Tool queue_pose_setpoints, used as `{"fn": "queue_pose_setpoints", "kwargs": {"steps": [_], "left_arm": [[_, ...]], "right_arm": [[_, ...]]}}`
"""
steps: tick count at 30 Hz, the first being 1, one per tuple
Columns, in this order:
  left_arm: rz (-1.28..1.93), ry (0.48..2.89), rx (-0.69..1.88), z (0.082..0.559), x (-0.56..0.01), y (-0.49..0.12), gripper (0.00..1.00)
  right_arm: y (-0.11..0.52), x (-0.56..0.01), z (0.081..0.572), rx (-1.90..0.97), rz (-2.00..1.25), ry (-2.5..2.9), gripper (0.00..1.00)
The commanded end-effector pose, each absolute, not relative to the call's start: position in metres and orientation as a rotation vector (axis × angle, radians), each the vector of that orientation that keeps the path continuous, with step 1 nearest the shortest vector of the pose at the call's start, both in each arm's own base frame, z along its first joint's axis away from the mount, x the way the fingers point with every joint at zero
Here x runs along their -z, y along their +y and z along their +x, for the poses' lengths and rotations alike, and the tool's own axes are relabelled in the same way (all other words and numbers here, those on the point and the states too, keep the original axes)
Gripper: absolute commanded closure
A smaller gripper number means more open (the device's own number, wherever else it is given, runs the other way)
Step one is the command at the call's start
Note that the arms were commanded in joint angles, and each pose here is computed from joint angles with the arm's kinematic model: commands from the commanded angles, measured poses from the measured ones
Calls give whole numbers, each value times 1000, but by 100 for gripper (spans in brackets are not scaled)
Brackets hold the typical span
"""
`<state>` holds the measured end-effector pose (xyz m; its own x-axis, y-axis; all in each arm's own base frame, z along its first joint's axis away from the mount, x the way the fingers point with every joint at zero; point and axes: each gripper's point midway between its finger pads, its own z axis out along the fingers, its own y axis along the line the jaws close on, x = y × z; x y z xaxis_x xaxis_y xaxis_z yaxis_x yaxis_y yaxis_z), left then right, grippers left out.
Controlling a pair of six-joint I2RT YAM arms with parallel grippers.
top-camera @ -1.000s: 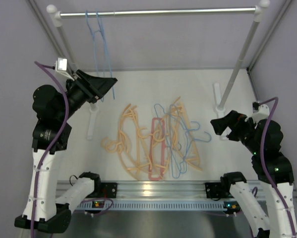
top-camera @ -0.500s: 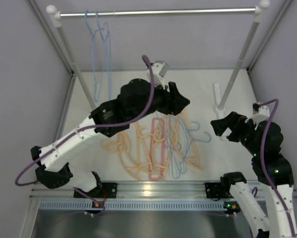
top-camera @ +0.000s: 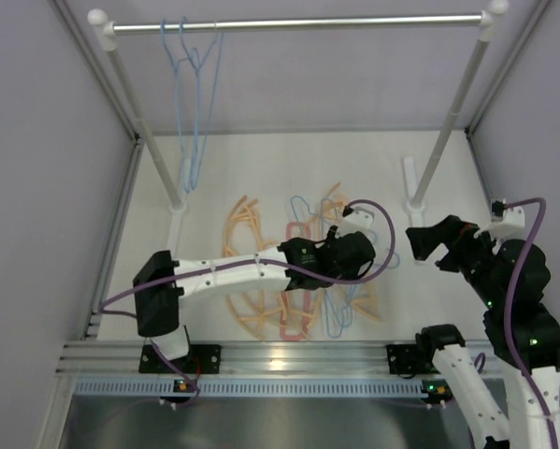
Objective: Organize the hangers
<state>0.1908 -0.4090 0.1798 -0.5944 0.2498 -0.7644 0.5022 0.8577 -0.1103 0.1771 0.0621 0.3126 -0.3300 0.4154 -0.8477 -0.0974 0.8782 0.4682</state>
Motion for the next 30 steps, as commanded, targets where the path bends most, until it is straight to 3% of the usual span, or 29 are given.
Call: {"fn": "queue_pose_setpoints", "kwargs": {"steps": [1,14,30], "left_arm": [[521,2188,422,197,-190,-432,51],[671,2229,326,208,-119,-479,55],[801,2293,337,218,-74,-483,58]], "right_arm": [[51,-323,169,-473,266,1819,0],[42,-338,157,-437,286,1778,1],[41,-330,156,-433,290,1792,1]]}}
